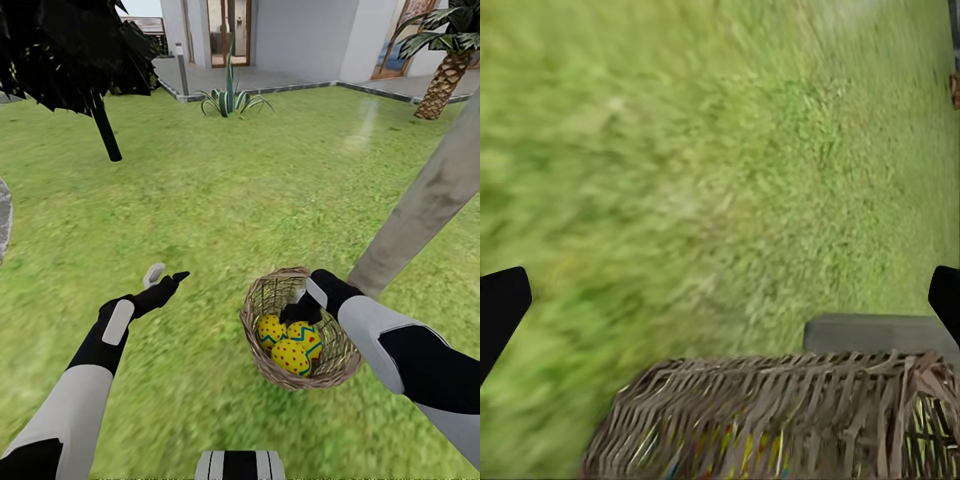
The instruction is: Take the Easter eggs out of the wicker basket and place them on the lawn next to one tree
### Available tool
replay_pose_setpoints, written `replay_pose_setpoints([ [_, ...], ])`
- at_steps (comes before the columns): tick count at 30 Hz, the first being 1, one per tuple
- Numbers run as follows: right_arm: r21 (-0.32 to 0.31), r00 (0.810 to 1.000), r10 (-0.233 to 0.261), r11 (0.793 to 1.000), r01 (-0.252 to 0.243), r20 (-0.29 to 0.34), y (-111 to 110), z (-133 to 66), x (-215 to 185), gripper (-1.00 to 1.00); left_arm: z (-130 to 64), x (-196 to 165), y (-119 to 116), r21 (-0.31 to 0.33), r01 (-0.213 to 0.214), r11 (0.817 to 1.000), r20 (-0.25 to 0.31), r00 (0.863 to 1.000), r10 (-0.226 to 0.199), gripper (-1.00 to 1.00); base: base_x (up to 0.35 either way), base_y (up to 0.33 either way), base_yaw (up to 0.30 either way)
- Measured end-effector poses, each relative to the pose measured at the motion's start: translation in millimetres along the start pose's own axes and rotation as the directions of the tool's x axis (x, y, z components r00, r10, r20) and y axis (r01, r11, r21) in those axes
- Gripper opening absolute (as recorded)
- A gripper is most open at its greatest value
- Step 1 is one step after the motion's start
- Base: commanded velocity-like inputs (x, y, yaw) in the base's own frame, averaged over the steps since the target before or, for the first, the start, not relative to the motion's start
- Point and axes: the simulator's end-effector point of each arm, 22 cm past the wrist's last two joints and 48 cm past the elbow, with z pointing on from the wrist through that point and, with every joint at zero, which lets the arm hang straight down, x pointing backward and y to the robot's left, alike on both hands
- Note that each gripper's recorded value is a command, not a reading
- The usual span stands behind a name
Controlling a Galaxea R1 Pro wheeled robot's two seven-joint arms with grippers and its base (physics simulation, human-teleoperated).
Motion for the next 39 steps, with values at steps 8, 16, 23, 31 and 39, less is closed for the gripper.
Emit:
replay_pose_setpoints([
  [8, 0.004, 1.000, -0.001, 1.000, 0.001, -0.030, -4, 23.8, 8, 1.00, 9.1, 11, 19, -0.023, 0.014, 1.000, -0.018, 1.000, -0.015, 1.00, 0.000, 0.000, 0.000],
  [16, 0.000, 0.997, 0.011, 1.000, -0.011, -0.072, -8, 45.2, 19, 1.00, 17.4, 22, 39, -0.046, 0.027, 0.999, -0.036, 0.999, -0.029, 1.00, 0.000, 0.000, 0.000],
  [23, 0.004, 0.991, 0.028, 1.000, -0.028, -0.131, -15, 68.0, 38, 1.00, 24.6, 32, 56, -0.066, 0.038, 0.997, -0.053, 0.998, -0.042, 1.00, 0.000, 0.000, 0.000],
  [31, -0.009, 0.978, 0.062, 0.998, -0.065, -0.200, -16, 92.5, 61, 1.00, 31.9, 44, 75, -0.089, 0.050, 0.995, -0.072, 0.996, -0.057, 1.00, 0.000, 0.000, 0.000],
  [39, -0.003, 0.979, 0.046, 0.999, -0.047, -0.199, -16, 97.3, 56, 1.00, 35.1, 51, 84, -0.100, 0.057, 0.993, -0.081, 0.995, -0.065, 1.00, 0.000, 0.000, 0.000],
])
